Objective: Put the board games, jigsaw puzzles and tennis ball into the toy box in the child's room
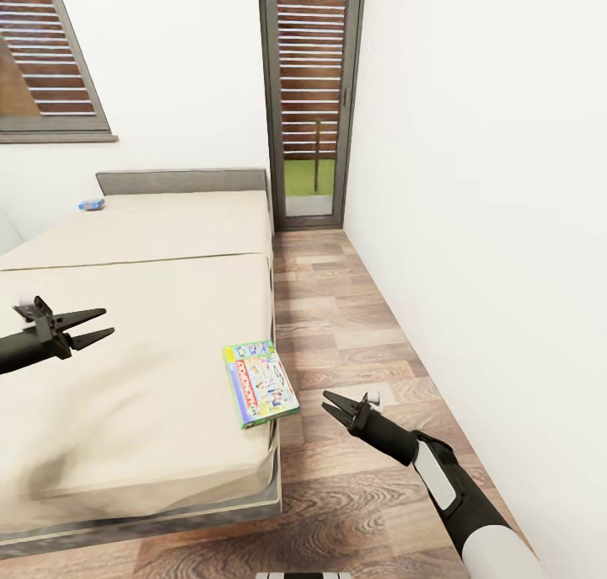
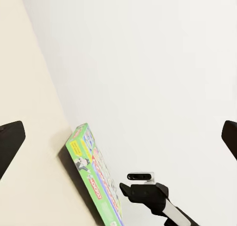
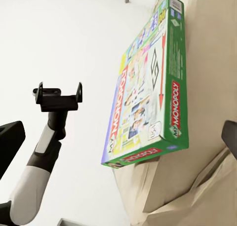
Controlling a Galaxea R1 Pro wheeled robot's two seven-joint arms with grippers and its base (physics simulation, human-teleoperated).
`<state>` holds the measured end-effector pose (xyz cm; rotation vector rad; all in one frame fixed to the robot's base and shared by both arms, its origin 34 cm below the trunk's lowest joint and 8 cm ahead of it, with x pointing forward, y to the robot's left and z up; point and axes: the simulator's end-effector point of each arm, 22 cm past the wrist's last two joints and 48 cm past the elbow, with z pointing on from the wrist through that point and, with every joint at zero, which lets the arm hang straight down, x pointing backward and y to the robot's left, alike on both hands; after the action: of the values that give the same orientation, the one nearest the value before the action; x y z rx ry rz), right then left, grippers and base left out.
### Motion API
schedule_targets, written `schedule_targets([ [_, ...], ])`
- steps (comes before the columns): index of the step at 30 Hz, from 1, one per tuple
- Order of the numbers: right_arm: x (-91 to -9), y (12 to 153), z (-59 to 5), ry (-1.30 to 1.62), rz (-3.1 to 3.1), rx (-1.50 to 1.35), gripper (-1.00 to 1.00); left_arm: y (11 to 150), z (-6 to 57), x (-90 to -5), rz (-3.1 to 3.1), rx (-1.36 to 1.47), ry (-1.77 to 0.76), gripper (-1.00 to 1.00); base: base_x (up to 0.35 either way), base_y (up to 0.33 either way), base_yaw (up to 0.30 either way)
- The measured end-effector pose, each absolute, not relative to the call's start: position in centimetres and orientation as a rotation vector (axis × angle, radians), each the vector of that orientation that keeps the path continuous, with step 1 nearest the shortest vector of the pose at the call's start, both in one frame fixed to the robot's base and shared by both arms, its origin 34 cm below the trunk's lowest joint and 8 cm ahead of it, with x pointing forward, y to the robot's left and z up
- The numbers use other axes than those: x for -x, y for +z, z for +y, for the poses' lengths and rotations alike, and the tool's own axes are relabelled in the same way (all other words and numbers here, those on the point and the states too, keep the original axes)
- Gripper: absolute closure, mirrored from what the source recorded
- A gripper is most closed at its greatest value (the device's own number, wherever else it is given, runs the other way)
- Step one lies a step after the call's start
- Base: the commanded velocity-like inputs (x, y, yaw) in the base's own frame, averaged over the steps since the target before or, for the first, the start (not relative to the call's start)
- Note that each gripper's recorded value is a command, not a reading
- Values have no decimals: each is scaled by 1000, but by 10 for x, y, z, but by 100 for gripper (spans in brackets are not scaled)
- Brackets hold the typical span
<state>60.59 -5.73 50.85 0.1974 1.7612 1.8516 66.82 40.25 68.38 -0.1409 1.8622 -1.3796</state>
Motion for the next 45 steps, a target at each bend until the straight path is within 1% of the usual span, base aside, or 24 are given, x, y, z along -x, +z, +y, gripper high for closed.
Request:
schedule_targets([
  [21, -608, 521, -59, 1825, 1737, -174, -100, 698, 403, -664, 1843, 125, -1375, -100, 0, 0, 0],
  [31, -607, 492, -66, 1792, 1777, -247, -100, 698, 403, -664, 1843, 126, -1375, -100, 0, 0, 0],
  [45, -607, 483, -67, 1776, 1792, -264, -100, 699, 404, -664, 1842, 128, -1375, -100, 0, 0, 0],
])
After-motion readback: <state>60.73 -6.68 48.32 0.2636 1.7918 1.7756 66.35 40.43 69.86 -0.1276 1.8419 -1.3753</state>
